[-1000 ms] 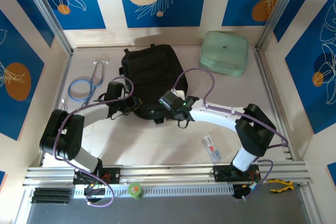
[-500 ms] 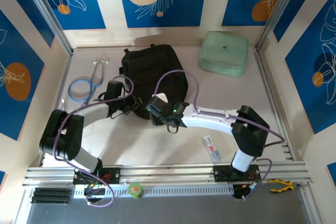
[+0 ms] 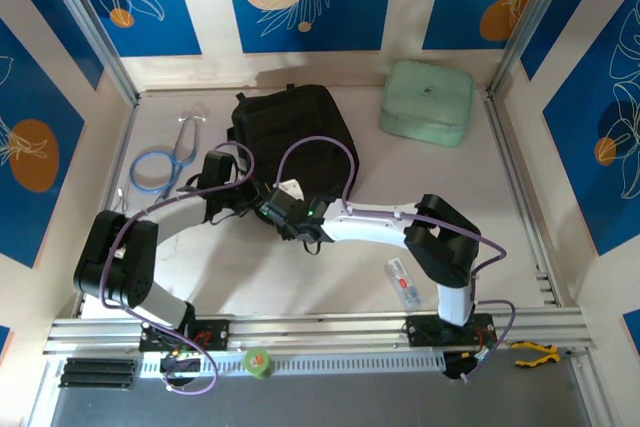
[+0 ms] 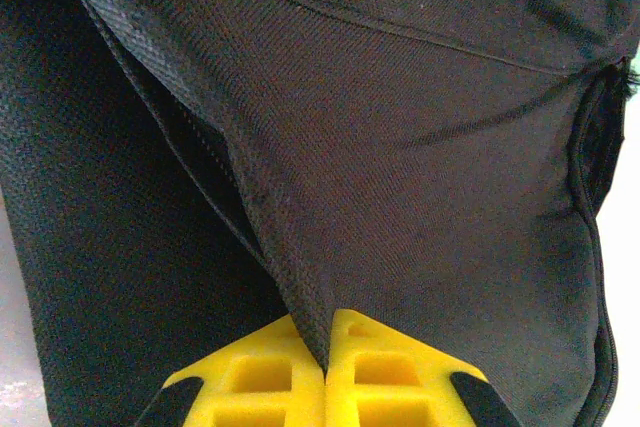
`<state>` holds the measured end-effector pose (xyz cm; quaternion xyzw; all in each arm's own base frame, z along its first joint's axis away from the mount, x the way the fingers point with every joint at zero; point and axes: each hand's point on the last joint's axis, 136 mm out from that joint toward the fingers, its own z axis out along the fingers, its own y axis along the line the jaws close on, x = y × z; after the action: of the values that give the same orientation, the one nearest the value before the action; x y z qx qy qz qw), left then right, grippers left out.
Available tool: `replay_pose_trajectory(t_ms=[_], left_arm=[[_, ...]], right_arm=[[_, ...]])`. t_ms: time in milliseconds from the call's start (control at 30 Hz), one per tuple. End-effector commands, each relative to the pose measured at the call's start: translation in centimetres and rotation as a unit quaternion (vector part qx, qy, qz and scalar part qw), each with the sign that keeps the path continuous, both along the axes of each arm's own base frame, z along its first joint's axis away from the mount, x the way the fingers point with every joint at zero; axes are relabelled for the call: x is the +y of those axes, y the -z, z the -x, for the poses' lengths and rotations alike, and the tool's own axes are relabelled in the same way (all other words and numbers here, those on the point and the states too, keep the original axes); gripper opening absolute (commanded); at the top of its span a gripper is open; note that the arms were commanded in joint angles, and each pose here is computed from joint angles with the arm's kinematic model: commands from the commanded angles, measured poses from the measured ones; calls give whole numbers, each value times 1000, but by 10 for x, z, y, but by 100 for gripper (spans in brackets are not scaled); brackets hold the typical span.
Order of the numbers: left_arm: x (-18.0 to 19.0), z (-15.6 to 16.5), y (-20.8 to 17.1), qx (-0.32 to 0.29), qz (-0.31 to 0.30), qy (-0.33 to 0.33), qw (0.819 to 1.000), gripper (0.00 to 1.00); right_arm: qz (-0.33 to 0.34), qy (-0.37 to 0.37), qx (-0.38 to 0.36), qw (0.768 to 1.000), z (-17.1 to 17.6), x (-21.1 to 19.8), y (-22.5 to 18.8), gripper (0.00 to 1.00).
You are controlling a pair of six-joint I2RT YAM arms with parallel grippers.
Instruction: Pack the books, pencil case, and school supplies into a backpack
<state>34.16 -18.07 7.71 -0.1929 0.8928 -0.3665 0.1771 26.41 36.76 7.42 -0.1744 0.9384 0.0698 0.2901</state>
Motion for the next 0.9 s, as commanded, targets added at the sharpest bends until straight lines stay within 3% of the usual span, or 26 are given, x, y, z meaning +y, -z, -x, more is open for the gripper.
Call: replay_pose_trajectory(t_ms=[0, 167, 433, 867], left_arm=[[-13, -5, -23, -21, 24, 20, 999, 2], [-12, -5, -24, -20, 24, 17, 999, 2], [-5, -8, -21, -21, 6, 5, 1000, 1], [3, -11, -10, -15, -10, -2, 1000, 0]], right_arm=[[3, 11, -36, 999, -14, 7, -11, 35], [3, 19, -39, 999, -16, 4, -15, 27], [14, 59, -22, 998, -9, -19, -13, 0], [4, 131, 55, 990, 11, -115, 10, 0]])
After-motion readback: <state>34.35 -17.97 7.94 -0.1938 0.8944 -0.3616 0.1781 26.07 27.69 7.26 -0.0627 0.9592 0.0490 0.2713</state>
